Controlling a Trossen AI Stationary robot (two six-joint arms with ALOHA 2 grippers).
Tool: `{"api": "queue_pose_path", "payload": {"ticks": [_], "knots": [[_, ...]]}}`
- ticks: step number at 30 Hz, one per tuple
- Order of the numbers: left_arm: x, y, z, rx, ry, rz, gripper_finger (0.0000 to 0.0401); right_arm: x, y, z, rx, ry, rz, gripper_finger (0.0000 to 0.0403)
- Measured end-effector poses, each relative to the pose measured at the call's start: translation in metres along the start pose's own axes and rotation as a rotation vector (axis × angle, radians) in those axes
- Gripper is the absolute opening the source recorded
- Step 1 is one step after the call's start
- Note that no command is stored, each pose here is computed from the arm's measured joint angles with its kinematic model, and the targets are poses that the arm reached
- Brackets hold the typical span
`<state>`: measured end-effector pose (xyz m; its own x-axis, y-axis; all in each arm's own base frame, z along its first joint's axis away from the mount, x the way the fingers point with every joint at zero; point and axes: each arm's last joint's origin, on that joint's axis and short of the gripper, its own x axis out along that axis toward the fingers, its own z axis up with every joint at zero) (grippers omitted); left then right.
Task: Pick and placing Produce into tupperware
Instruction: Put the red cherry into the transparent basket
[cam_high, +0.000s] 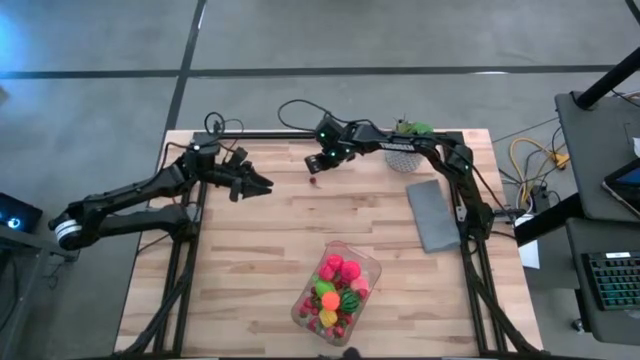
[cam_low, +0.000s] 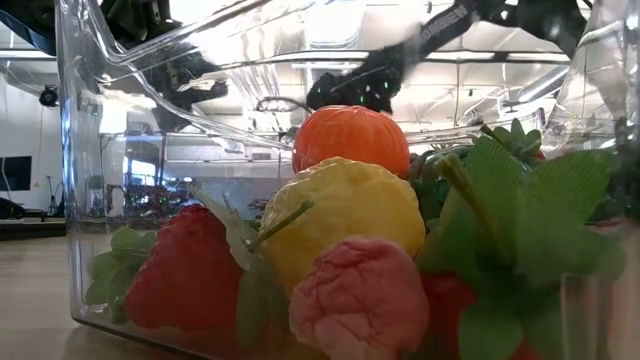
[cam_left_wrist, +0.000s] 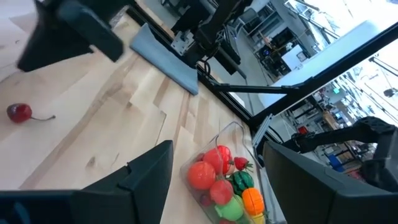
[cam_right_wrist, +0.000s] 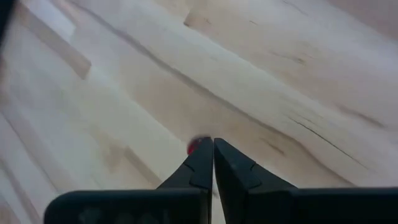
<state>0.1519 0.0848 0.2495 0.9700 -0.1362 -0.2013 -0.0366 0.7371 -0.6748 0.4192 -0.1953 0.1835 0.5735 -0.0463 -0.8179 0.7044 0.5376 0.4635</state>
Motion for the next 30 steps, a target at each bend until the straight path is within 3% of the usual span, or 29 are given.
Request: {"api": "queue_pose_path", "payload": {"ticks": [9,14,17,22,26,30], "knots": [[0.003,0.003,0.005,0.015,-0.071,0.078,0.0235,-0.068,0.042,0.000,-0.167,-0.051,-0.237,0.0009],[0.019,0.024,0.009,-0.147,-0.051,0.199,0.0235,-0.119,0.065,0.000,-0.189,-0.131,-0.265,0.0023],[0.038,0.044,0.009,-0.234,0.023,0.256,0.0235,-0.147,0.069,0.001,-0.180,-0.164,-0.276,0.0060],[0.068,0.072,0.016,-0.313,0.109,0.318,0.0235,-0.200,0.072,-0.005,-0.175,-0.281,-0.333,0.0156],[0.079,0.077,0.027,-0.276,0.117,0.315,0.0235,-0.242,0.071,-0.017,-0.171,-0.390,-0.399,0.0224],[0.079,0.072,0.038,-0.230,0.032,0.448,0.0231,-0.282,0.063,-0.033,-0.114,-0.461,-0.470,0.0269]]}}
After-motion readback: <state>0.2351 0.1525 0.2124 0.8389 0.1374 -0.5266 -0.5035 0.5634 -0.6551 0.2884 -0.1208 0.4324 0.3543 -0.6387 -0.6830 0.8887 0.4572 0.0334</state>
